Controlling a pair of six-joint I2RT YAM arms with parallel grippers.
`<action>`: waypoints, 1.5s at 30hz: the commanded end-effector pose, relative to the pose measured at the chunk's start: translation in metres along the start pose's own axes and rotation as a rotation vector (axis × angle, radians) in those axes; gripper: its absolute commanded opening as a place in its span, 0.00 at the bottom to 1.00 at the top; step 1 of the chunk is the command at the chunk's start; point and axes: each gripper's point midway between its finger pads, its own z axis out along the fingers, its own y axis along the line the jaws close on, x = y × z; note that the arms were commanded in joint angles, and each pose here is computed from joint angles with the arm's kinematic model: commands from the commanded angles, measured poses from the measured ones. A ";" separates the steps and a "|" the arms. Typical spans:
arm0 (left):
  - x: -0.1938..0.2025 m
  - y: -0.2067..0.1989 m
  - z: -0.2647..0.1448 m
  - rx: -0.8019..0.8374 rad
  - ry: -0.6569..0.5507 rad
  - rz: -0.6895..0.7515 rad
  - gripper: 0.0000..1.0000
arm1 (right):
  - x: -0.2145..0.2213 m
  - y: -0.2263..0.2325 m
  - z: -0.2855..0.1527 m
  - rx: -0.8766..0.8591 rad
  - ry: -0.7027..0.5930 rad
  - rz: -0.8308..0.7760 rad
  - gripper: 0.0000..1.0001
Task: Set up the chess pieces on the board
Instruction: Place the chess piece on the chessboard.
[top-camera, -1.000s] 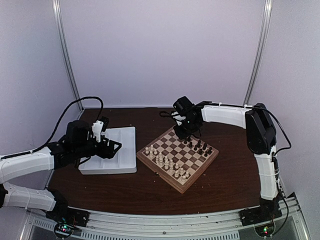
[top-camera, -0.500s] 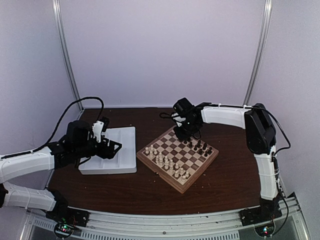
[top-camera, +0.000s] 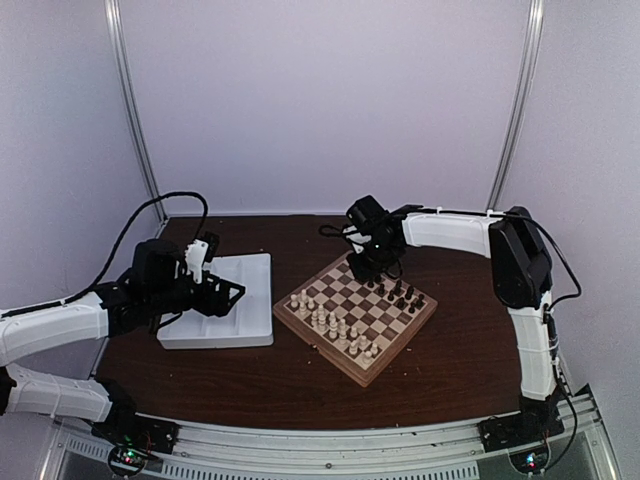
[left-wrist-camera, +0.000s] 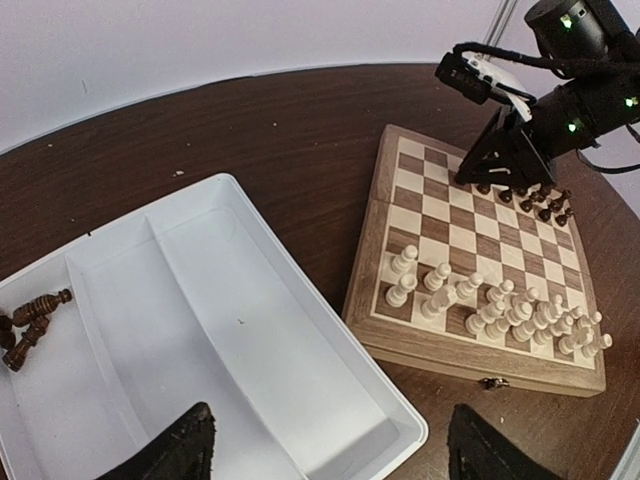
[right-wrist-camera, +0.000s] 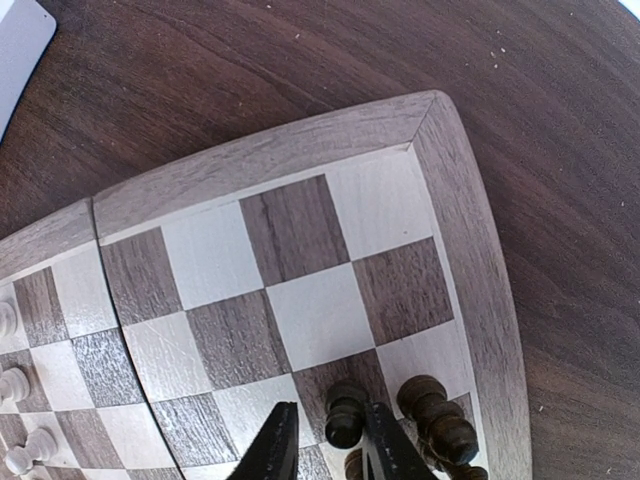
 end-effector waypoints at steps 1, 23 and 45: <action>-0.017 -0.009 -0.002 0.047 -0.043 0.005 0.80 | -0.004 0.000 -0.006 -0.007 -0.011 0.006 0.26; -0.020 -0.005 -0.005 0.016 -0.041 0.025 0.82 | -0.021 0.000 -0.044 0.057 -0.067 -0.036 0.39; -0.026 0.111 -0.034 -0.423 0.091 -0.294 0.85 | -0.026 0.024 -0.180 -0.012 -0.395 -0.097 1.00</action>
